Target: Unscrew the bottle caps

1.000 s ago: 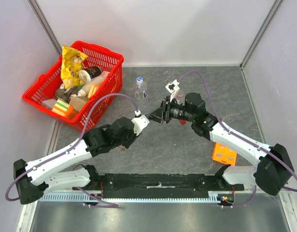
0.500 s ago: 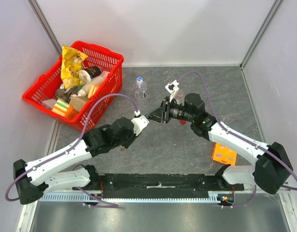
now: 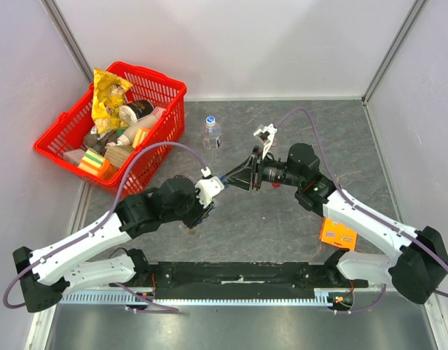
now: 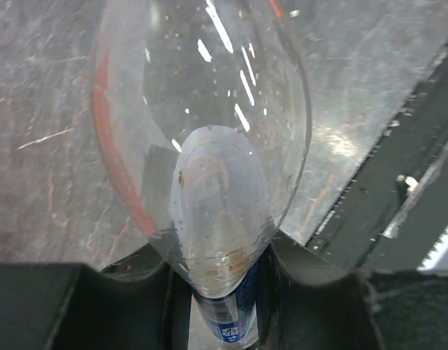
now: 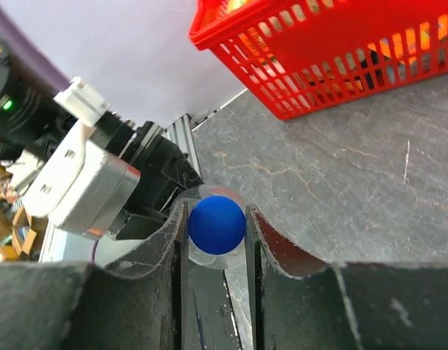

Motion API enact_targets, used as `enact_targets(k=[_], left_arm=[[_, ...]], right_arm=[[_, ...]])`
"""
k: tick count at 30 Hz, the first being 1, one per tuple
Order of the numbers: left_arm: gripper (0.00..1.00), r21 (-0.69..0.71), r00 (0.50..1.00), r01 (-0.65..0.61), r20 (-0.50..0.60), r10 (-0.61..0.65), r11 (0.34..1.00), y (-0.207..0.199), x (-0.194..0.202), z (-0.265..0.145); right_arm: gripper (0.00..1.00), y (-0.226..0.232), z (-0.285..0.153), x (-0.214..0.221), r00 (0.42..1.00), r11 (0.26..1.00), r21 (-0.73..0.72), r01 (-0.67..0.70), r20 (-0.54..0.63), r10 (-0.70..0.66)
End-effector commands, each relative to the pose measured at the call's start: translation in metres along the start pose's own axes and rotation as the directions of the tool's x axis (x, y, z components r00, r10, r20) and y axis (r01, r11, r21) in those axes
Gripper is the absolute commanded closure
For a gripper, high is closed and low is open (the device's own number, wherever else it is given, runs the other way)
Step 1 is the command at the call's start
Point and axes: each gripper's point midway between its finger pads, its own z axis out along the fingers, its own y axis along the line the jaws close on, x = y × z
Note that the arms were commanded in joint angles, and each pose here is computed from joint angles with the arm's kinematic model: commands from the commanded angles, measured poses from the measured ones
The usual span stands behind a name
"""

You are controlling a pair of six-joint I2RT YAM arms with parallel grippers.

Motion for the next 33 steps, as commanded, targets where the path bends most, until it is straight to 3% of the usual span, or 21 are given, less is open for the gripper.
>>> enact_targets(k=[1, 13, 24, 30, 33], left_arm=[[0.98, 0.28, 0.986, -0.085, 0.159, 0.041, 0.956, -0.048, -0.039, -0.021], [0.98, 0.644, 0.965, -0.179, 0.261, 0.006, 0.744, -0.114, -0.061, -0.072], [0.98, 0.838, 0.974, -0.182, 0.225, -0.023, 0.514, -0.148, -0.067, -0.1], [0.98, 0.847, 0.977, -0.176, 0.212, -0.017, 0.502, -0.15, -0.067, -0.095], [0.98, 0.838, 0.977, -0.176, 0.215, -0.015, 0.516, -0.148, -0.067, -0.093]], right_arm=[[1.0, 0.048, -0.014, -0.008, 0.984, 0.966, -0.186, 0.177, 0.023, -0.176], [1.0, 0.112, -0.057, -0.006, 0.919, 0.816, -0.429, 0.387, 0.106, -0.38], [1.0, 0.144, -0.083, -0.006, 0.862, 0.699, -0.516, 0.495, 0.193, -0.469], [1.0, 0.147, -0.086, -0.009, 0.853, 0.696, -0.502, 0.513, 0.21, -0.477], [0.91, 0.143, -0.082, -0.009, 0.861, 0.713, -0.491, 0.501, 0.197, -0.469]])
